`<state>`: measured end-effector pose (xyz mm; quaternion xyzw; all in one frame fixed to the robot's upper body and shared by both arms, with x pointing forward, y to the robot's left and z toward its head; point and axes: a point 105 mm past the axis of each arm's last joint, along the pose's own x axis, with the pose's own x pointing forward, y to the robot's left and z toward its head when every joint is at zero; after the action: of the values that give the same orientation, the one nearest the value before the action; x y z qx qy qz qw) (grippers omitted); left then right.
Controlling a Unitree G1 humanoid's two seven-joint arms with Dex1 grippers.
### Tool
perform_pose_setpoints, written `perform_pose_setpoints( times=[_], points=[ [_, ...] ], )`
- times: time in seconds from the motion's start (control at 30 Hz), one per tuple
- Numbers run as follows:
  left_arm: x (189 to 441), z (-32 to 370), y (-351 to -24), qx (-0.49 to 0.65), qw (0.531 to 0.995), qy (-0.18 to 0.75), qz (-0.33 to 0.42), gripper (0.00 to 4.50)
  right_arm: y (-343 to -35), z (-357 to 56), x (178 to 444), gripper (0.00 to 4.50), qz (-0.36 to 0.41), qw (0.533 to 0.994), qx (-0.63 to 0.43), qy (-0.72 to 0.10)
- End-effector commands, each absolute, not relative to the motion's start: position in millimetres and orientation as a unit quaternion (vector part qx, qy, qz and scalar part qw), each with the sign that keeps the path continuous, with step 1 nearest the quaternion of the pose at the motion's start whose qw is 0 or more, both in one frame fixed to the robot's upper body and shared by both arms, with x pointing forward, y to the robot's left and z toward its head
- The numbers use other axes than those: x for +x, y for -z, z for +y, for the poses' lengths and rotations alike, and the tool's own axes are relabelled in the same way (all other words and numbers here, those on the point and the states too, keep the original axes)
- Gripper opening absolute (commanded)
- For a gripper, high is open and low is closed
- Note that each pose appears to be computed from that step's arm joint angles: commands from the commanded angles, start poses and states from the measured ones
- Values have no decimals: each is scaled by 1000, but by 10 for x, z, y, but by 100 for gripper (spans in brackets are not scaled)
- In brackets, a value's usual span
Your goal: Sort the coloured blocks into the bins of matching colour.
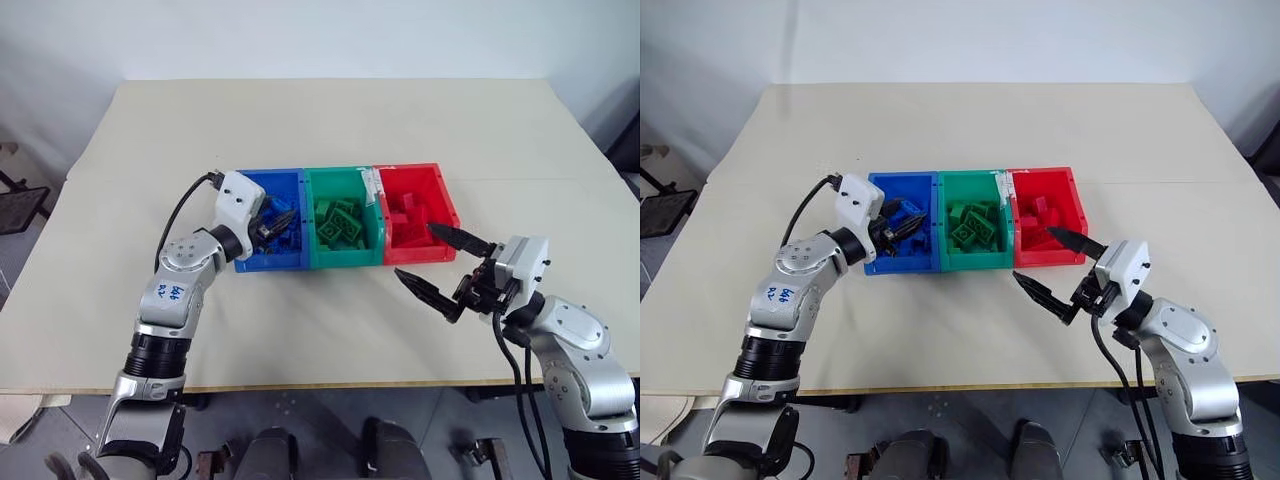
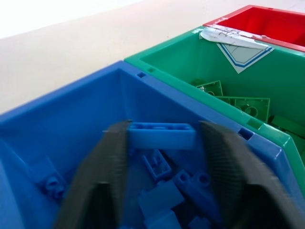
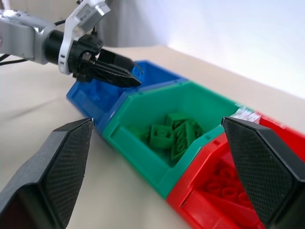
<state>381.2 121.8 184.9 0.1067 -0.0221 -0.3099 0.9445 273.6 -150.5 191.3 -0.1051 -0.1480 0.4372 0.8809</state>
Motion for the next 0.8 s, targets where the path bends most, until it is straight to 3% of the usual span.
perform_pose_setpoints(
  times=[0.03,0.13,0.23,0.43,0.7,0.8],
  points=[
    [3752,1266,-2082,122,936,323,-74,371,-1998,-1451,2685,450,-163,870,-110,-453],
    [3631,1431,-2099,149,922,345,-93,449,-1997,-1472,2716,450,-165,872,-111,-447],
    [3561,1702,-2059,156,925,337,-79,449,-1997,-1506,2738,450,-166,876,-112,-439],
    [3119,2095,-1910,228,886,398,-60,449,-1946,-1644,2756,450,-150,873,-143,-442],
    [2640,2337,-1513,252,840,480,40,449,-1692,-1905,2593,450,-54,824,-217,-520],
    [2614,2376,-1506,244,842,479,42,449,-1687,-1962,2575,450,-45,820,-217,-528]
  ],
)
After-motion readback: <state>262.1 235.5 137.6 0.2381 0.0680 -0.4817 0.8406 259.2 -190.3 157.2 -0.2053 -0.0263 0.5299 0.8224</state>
